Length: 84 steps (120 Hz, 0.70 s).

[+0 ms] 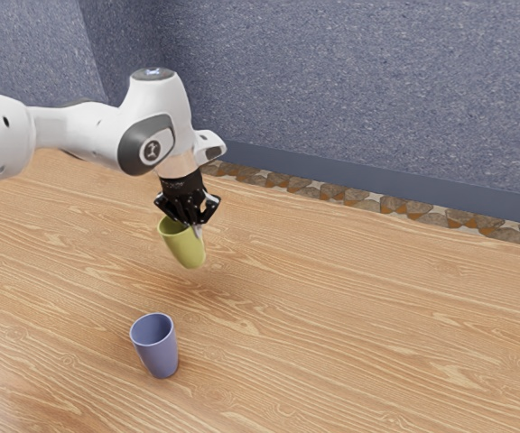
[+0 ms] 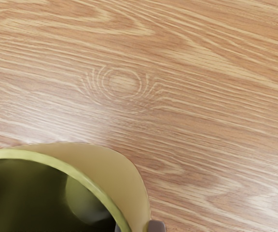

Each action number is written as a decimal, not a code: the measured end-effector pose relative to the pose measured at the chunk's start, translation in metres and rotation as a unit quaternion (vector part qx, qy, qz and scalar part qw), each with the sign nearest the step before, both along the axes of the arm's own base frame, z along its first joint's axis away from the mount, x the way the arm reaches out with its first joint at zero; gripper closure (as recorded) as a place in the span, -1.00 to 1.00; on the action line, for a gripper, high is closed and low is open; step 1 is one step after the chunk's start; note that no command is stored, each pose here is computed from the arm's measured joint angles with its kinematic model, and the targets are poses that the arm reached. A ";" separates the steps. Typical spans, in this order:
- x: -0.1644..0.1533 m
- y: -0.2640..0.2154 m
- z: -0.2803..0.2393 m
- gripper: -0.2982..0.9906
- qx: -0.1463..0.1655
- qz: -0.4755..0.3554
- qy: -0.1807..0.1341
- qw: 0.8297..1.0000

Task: Place the left cup onto the right cup

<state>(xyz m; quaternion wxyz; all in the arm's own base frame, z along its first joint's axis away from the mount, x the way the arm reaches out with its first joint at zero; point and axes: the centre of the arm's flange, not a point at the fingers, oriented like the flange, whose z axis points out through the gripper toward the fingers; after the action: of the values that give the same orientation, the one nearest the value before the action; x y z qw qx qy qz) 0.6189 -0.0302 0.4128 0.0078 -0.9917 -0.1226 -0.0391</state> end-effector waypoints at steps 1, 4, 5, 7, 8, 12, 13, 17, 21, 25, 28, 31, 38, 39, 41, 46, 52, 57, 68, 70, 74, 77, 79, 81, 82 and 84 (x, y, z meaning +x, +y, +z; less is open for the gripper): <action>-0.001 -0.002 0.001 0.68 0.000 -0.001 0.001 1.000; -0.003 -0.007 0.002 0.68 0.000 -0.004 0.002 1.000; -0.004 -0.009 0.003 0.68 -0.001 -0.005 0.003 1.000; -0.005 -0.012 0.004 0.68 -0.001 -0.007 0.004 1.000; -0.006 -0.013 0.005 0.68 -0.001 -0.008 0.005 1.000; -0.010 -0.019 0.007 0.68 -0.001 -0.010 0.007 1.000; -0.011 -0.020 0.008 0.68 -0.001 -0.011 0.007 1.000; -0.015 -0.025 0.010 0.68 0.000 -0.013 0.009 1.000; -0.020 -0.030 0.012 0.68 0.000 -0.015 0.010 1.000; -0.024 -0.035 0.014 0.68 0.001 -0.016 0.011 1.000; -0.028 -0.039 0.015 0.68 0.001 -0.017 0.012 1.000; -0.031 -0.042 0.016 0.68 0.002 -0.017 0.013 1.000; -0.038 -0.052 0.019 0.68 0.003 -0.020 0.014 1.000; -0.039 -0.053 0.020 0.68 0.003 -0.020 0.014 1.000; -0.041 -0.056 0.020 0.68 0.003 -0.021 0.014 1.000; -0.045 -0.063 0.023 0.68 0.004 -0.022 0.014 1.000; -0.048 -0.071 0.023 0.68 0.004 -0.024 0.016 1.000; -0.051 -0.077 0.024 0.68 0.004 -0.023 0.016 1.000; -0.059 -0.086 0.026 0.68 0.006 -0.020 0.018 1.000; -0.061 -0.088 0.026 0.68 0.006 -0.019 0.018 1.000; -0.063 -0.091 0.027 0.68 0.007 -0.018 0.018 1.000; -0.064 -0.094 0.027 0.68 0.007 -0.016 0.018 1.000; -0.065 -0.095 0.028 0.68 0.007 -0.015 0.018 1.000; -0.066 -0.097 0.028 0.68 0.007 -0.015 0.018 1.000; -0.066 -0.097 0.028 0.68 0.007 -0.014 0.018 1.000; -0.067 -0.099 0.028 0.68 0.007 -0.013 0.019 1.000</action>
<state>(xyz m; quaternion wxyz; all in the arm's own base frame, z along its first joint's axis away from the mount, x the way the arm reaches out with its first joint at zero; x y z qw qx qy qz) 0.5519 -0.1290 0.4405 0.0169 -0.9937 -0.1091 -0.0215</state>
